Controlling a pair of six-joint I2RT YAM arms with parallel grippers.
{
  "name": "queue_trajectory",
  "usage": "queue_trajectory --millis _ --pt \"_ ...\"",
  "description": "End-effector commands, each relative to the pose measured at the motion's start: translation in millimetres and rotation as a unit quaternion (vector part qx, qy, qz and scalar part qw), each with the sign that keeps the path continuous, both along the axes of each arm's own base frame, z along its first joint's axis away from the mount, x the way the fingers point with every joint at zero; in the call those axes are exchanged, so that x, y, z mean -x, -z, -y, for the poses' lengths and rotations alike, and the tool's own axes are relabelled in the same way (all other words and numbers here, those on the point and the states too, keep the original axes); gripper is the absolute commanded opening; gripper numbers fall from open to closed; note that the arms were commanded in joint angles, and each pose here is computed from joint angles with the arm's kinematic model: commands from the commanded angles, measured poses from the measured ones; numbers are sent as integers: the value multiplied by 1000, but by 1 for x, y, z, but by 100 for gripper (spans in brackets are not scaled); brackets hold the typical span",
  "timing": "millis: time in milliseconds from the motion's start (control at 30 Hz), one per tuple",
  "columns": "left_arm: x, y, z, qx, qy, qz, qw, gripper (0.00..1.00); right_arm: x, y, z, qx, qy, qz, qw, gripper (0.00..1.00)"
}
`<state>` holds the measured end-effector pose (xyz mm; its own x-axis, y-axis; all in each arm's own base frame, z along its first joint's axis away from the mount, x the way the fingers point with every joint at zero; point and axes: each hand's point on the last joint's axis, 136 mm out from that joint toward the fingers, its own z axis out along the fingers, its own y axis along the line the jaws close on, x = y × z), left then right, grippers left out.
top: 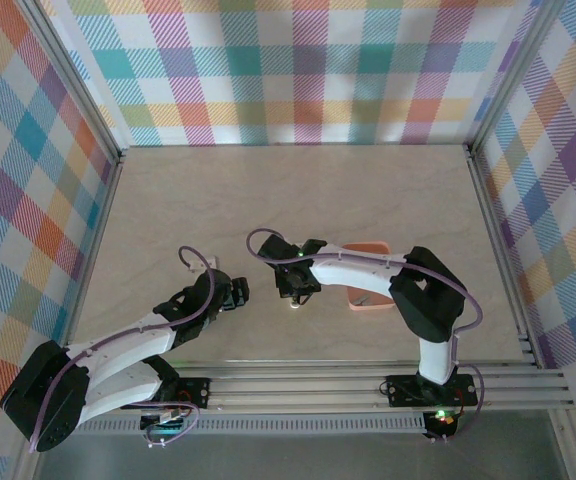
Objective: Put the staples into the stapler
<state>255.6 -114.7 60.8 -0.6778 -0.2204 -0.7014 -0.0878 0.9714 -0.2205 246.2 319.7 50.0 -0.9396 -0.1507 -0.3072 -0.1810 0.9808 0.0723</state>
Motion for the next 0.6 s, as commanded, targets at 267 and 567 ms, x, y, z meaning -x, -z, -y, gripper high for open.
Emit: queue_trajectory --millis 267,567 --pt "-4 -2 -2 8 -10 7 1000 97 4 0 -3 -1 -5 -10 1000 16" --pt "-4 -2 -3 7 -11 7 1000 97 8 6 -1 2 -4 -21 1000 16"
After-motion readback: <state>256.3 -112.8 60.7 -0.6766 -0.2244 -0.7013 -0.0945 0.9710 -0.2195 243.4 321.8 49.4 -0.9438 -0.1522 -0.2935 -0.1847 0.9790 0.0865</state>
